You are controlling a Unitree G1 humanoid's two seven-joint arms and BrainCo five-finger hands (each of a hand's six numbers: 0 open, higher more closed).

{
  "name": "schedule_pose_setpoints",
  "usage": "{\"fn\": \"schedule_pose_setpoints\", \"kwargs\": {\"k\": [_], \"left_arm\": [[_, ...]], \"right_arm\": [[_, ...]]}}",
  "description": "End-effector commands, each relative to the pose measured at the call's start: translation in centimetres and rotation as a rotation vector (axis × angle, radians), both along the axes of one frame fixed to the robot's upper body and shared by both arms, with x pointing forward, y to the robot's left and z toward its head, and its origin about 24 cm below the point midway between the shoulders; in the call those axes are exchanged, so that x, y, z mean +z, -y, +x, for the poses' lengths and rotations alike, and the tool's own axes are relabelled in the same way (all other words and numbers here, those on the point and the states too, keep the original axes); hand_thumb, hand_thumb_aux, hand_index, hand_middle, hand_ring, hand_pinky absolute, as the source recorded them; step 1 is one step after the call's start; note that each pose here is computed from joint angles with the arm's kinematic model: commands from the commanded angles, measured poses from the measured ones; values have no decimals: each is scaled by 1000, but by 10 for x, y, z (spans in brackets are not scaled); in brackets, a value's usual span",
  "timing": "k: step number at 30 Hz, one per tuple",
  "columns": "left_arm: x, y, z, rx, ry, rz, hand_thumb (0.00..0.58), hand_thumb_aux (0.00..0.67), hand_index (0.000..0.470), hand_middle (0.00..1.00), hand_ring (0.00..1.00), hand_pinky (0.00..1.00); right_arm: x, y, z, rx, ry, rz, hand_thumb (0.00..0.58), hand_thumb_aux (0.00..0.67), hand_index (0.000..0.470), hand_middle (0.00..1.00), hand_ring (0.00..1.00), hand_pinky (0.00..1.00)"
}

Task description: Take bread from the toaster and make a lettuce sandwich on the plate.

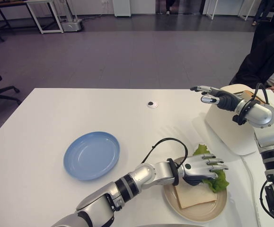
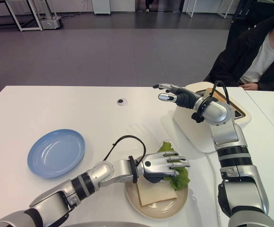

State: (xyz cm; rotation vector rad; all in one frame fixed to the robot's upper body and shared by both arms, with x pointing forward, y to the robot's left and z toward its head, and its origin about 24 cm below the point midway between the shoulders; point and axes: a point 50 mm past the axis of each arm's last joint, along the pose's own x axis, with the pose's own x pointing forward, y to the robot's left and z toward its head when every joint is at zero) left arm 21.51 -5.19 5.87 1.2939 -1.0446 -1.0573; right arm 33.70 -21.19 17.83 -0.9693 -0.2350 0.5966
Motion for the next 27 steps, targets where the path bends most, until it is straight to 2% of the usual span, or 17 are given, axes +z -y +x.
{"fn": "schedule_pose_setpoints", "kwargs": {"k": [1, 8, 18, 27], "left_arm": [[11, -10, 6, 41, 34, -21, 579, 649, 455, 0, 0, 0], [20, -21, 4, 60, 59, -17, 580, 659, 463, 0, 0, 0], [18, -39, -19, 94, -159, -72, 580, 670, 470, 0, 0, 0], [20, -48, -20, 142, -244, -61, 580, 670, 470, 0, 0, 0]], "right_arm": [[-6, -1, 0, 3, -27, -14, 0, 0, 0, 0, 0, 0], [-7, -2, 2, 6, -34, -16, 0, 0, 0, 0, 0, 0], [-8, -1, 1, -2, -33, -17, 0, 0, 0, 0, 0, 0], [-8, -1, 2, -4, -33, -21, 0, 0, 0, 0, 0, 0]]}}
